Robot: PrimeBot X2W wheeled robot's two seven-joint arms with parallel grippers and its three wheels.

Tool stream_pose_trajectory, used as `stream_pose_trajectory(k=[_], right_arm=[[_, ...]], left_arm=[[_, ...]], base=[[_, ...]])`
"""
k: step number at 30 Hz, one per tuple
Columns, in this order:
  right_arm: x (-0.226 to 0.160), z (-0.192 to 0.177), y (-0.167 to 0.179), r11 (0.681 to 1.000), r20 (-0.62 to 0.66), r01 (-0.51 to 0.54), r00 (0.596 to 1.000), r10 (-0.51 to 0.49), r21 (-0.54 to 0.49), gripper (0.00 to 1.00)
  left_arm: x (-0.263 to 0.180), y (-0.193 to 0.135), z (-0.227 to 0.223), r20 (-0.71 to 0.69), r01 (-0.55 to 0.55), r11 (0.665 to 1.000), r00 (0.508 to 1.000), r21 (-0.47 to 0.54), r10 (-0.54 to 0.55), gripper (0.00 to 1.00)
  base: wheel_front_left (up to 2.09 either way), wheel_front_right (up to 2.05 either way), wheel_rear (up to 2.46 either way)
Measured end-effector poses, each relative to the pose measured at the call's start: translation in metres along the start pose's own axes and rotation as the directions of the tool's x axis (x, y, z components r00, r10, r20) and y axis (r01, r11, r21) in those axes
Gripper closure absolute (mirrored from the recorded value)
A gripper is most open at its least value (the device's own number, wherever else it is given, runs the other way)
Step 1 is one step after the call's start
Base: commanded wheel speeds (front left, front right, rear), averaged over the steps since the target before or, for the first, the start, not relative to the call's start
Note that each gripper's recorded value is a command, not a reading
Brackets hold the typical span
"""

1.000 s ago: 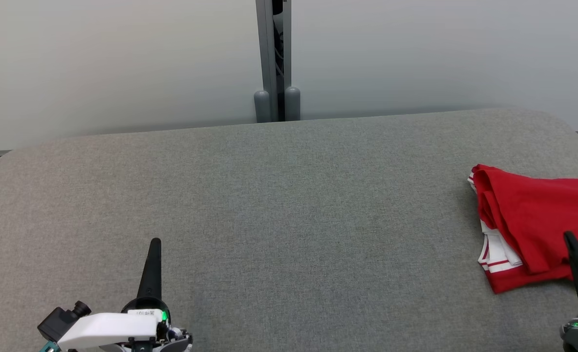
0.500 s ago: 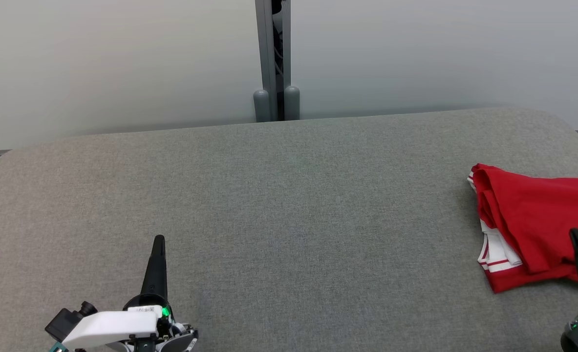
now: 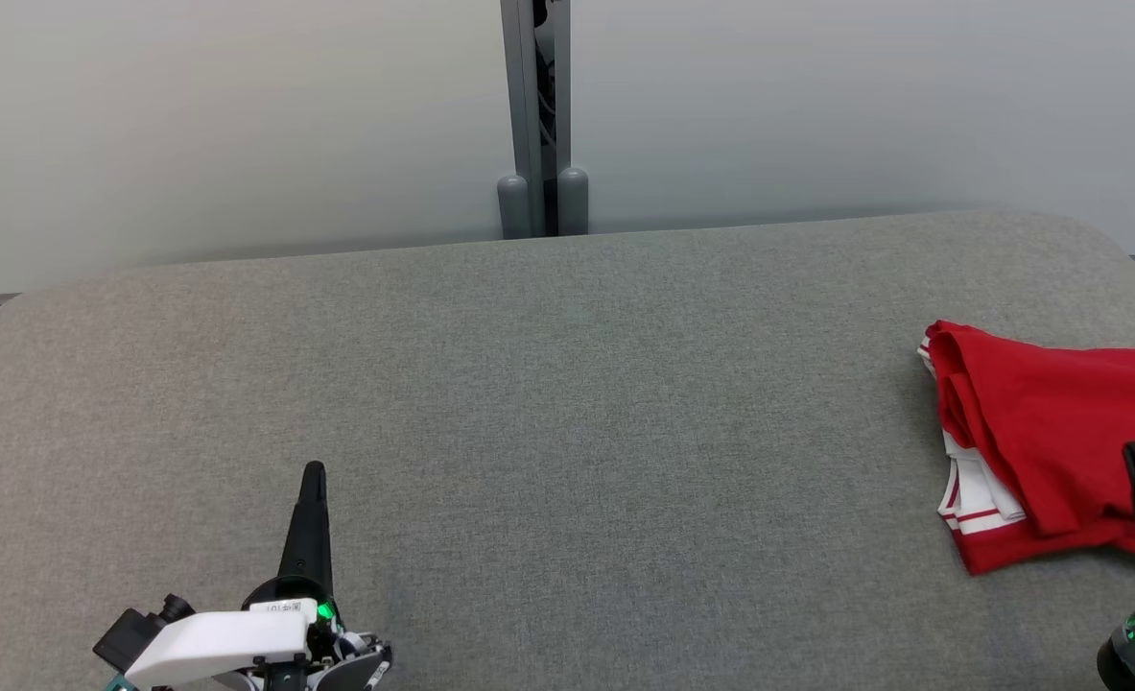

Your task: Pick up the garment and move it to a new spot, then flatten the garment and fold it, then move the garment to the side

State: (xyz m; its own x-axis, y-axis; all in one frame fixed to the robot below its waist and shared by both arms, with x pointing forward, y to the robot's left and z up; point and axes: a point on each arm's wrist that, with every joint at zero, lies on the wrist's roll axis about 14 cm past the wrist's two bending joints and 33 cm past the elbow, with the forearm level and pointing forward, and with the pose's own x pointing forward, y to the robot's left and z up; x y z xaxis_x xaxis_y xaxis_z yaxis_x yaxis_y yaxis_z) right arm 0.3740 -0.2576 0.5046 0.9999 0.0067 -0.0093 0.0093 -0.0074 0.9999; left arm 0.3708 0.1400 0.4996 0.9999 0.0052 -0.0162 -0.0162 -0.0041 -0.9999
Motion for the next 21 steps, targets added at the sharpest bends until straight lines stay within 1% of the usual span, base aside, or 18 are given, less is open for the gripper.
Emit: stream_pose_trajectory(k=[21], right_arm=[[-0.0001, 0.0002, 0.0000, 1.000, 0.000, 0.000, 1.000, 0.000, 0.001, 1.00]], left_arm=[[0.0000, -0.0001, 0.0000, 0.000, 0.000, 1.000, 1.000, 0.000, 0.000, 1.00]], base=[[0.00, 0.00, 0.00]])
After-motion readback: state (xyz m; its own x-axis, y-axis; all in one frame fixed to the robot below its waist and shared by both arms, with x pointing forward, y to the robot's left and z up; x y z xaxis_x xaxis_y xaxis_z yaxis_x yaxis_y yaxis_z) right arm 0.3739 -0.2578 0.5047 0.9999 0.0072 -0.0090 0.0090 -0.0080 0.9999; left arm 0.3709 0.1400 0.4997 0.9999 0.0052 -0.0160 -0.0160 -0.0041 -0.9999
